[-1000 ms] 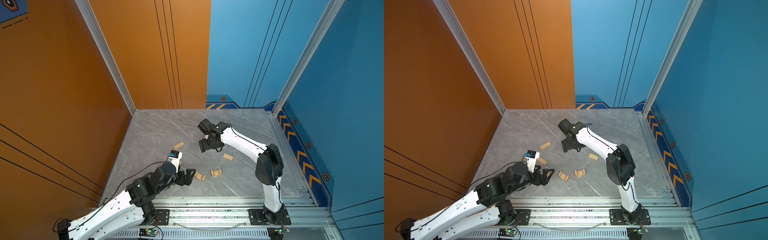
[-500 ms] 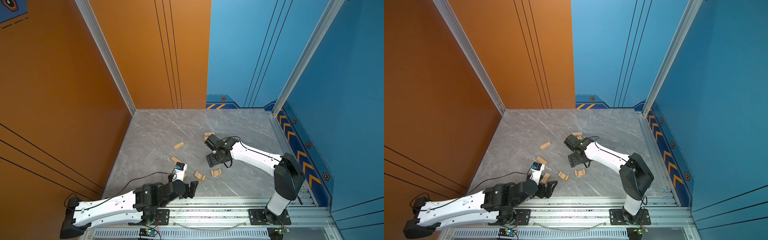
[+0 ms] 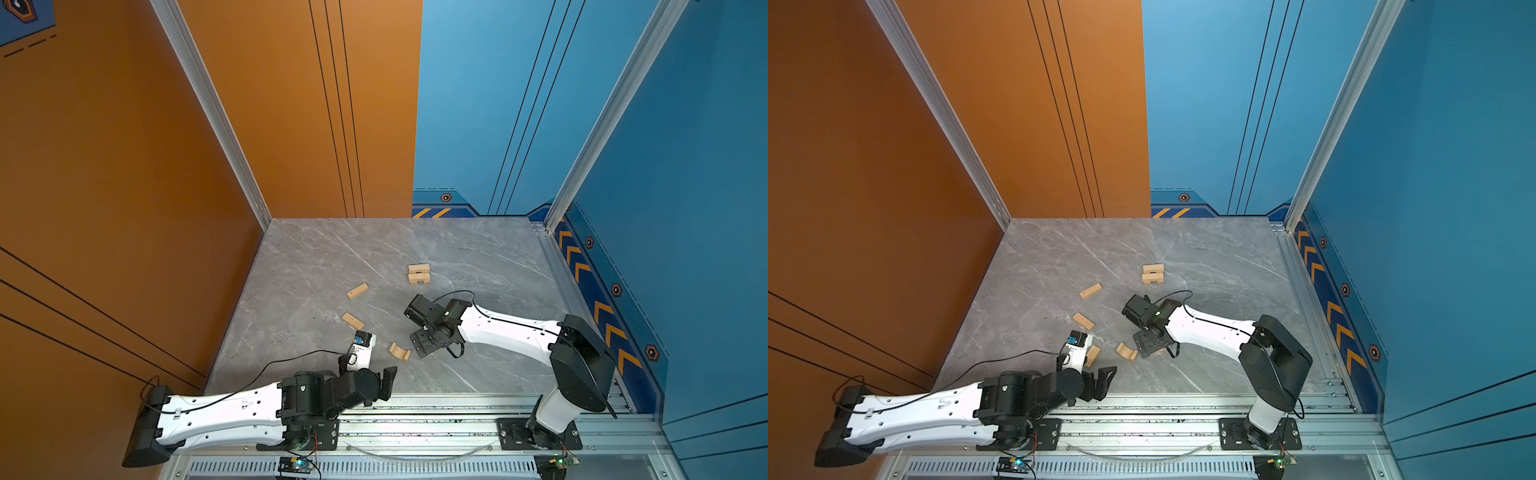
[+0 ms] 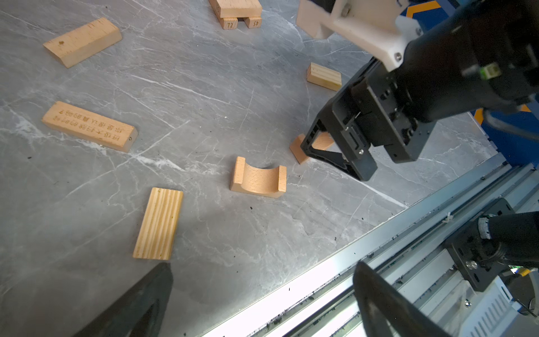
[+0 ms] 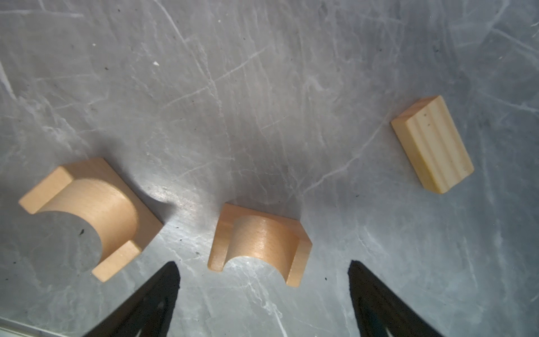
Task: Build the wood block tower
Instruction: 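Move the right gripper over a curved arch block nearer the robot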
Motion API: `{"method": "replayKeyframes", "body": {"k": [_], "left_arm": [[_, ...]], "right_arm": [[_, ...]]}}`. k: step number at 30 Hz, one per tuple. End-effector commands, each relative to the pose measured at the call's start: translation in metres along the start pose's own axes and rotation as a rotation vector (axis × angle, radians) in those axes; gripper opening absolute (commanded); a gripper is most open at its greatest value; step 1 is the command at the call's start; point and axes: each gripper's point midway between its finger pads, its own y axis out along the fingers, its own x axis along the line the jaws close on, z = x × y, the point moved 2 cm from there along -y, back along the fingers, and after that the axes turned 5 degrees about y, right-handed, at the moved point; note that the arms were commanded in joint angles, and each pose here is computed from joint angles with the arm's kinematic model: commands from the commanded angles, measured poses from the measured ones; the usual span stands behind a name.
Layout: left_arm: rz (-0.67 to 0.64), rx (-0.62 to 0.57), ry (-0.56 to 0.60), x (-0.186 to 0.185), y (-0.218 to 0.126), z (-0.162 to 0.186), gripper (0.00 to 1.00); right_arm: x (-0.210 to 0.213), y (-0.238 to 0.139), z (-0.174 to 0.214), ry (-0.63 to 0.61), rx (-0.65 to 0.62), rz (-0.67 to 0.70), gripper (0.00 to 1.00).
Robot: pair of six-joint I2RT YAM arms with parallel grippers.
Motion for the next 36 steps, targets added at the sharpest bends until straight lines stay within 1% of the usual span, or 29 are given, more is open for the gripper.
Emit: {"method": "replayKeyframes", "body": {"k": [1, 10, 18, 30, 36], "left_arm": [[-0.005, -0.03, -0.013, -0.001, -0.002, -0.006, 0.98], [-0.011, -0.036, -0.009, -0.001, -0.003, -0.008, 0.98], [-0.027, -0.039, -0.004, 0.002, -0.002, -0.009, 0.98], [-0.056, -0.043, -0.004, 0.008, 0.0, -0.007, 0.98], [-0.056, -0.042, -0.007, 0.008, 0.001, -0.01, 0.98]], "right_arm": [[0.005, -0.006, 0.001, -0.014, -0.031, -0.028, 0.92], [0.002, 0.006, 0.015, -0.051, 0.001, -0.001, 0.92], [-0.008, 0.014, 0.022, -0.055, 0.022, 0.026, 0.91], [-0.024, 0.028, 0.016, -0.021, 0.035, 0.064, 0.9], [-0.027, 0.031, 0.01, -0.004, 0.032, 0.052, 0.89]]}}
